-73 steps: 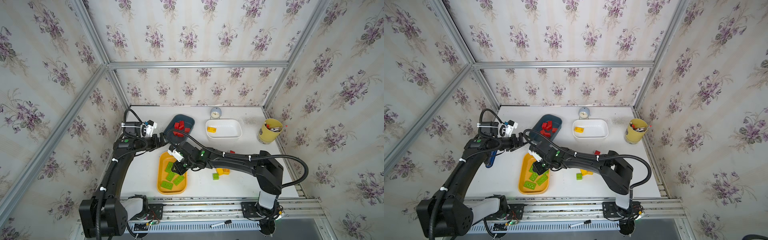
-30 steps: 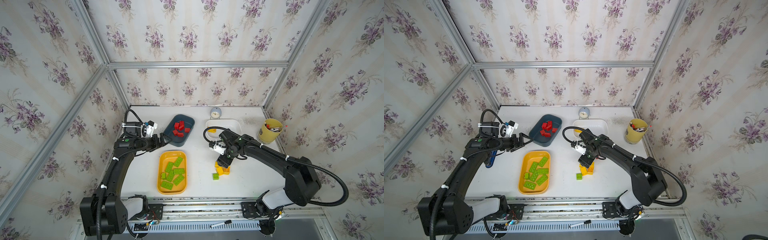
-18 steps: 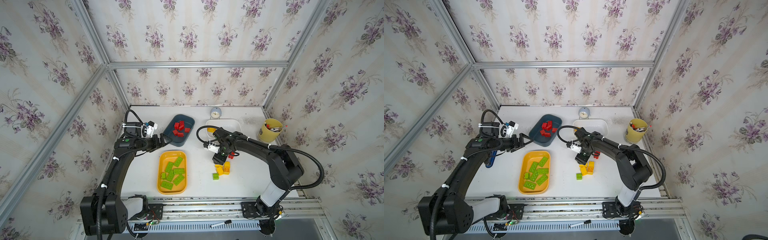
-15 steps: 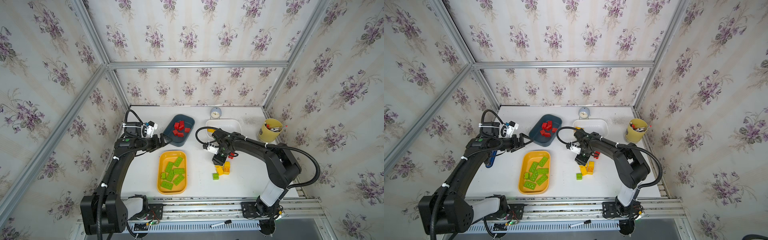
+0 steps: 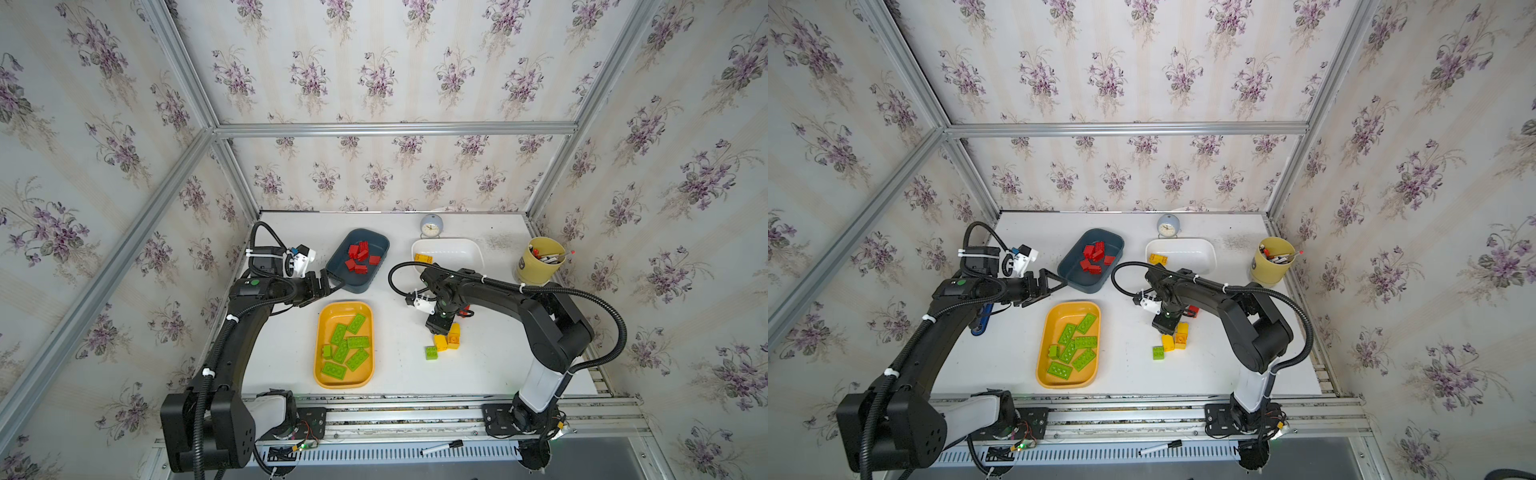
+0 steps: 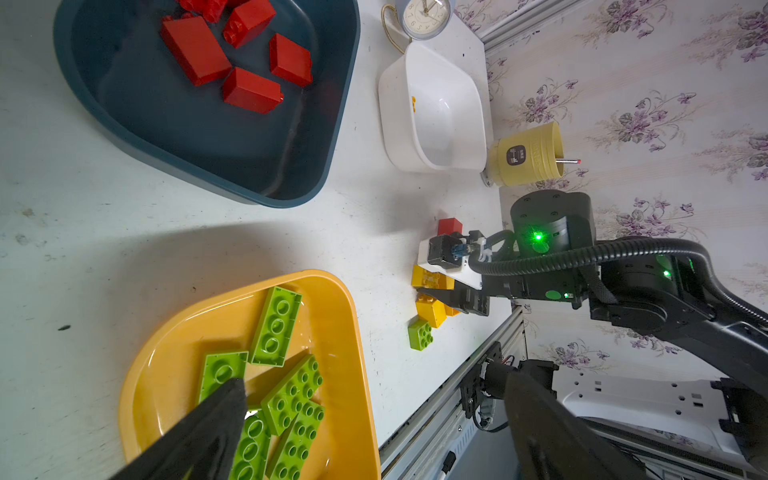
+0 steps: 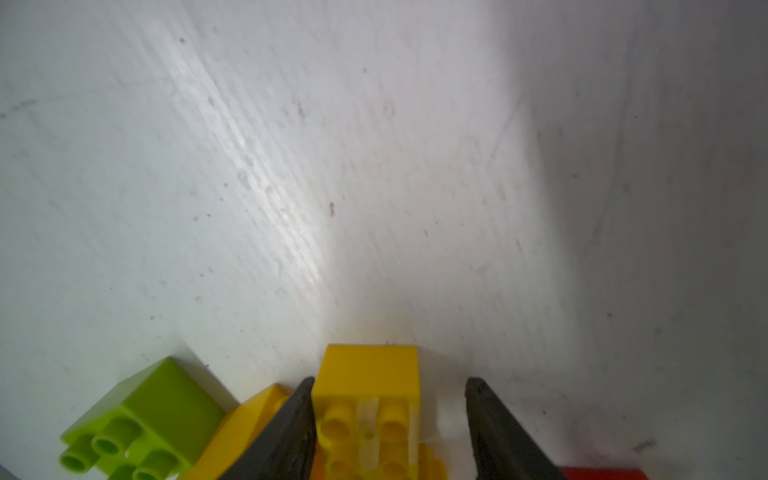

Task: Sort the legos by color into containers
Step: 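Return the right gripper to the pile and grasp a yellow 2x4 brick, then carry the yellow brick into the white bin and open the right gripper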

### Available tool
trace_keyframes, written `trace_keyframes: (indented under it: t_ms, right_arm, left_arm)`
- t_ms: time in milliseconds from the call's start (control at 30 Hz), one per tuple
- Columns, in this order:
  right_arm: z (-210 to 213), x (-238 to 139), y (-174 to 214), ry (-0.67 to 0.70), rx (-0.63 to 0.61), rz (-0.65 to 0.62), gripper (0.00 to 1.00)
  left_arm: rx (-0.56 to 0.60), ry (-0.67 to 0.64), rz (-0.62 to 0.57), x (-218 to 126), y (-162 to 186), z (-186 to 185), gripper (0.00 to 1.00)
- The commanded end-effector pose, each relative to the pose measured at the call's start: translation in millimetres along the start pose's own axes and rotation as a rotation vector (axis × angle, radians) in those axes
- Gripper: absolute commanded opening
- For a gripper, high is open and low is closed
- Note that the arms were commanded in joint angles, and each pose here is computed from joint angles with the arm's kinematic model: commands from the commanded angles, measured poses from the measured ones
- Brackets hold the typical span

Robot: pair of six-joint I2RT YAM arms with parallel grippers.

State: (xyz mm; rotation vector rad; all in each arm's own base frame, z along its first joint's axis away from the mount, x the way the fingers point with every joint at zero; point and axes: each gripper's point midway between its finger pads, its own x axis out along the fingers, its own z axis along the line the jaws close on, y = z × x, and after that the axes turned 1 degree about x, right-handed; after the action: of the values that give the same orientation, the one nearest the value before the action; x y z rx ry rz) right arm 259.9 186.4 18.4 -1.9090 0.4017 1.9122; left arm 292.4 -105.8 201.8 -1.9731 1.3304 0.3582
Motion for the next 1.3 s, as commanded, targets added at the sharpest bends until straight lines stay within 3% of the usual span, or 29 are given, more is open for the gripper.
trace_keyframes:
  t_ms: [0, 267, 433, 567, 700, 800, 1067, 1267]
  right_arm:
    - [0.5, -0.8, 12.2, 0.015, 0.003, 0.044, 0.57]
    - [-2.3, -7.2, 5.2, 0.032, 0.013, 0.007, 0.29]
    - [-11.3, -37.8, -18.6, 0.043, 0.073, -0.135, 0.26]
    - [-49.7, -85.1, -33.4, 0.089, 0.202, -0.295, 0.23]
    - [-91.5, -115.1, -48.4, 0.170, 0.261, -0.378, 0.23]
    - [-123.7, -118.8, -56.6, 0.210, 0.295, -0.371, 0.23]
    - [-187.7, -95.0, -65.7, 0.286, 0.358, -0.301, 0.24]
    - [-217.5, -69.1, -68.6, 0.336, 0.372, -0.234, 0.34]
  left_arm:
    - [0.021, 0.016, 0.003, 0.1, 0.3, -2.3, 0.99]
    - [0.019, 0.021, 0.000, -0.6, -0.6, -3.9, 0.99]
    - [0.018, 0.031, -0.004, -2.0, -1.0, -7.3, 0.99]
    - [0.014, 0.043, -0.007, -3.2, -1.9, -10.8, 0.99]
    - [0.005, 0.051, -0.012, -2.8, -1.9, -12.6, 0.99]
    - [0.000, 0.067, -0.020, -3.3, -1.5, -15.5, 0.99]
    - [0.003, 0.108, -0.082, -11.0, -9.8, -30.2, 0.99]
    - [0.007, 0.116, -0.119, -13.1, -18.0, -33.6, 0.99]
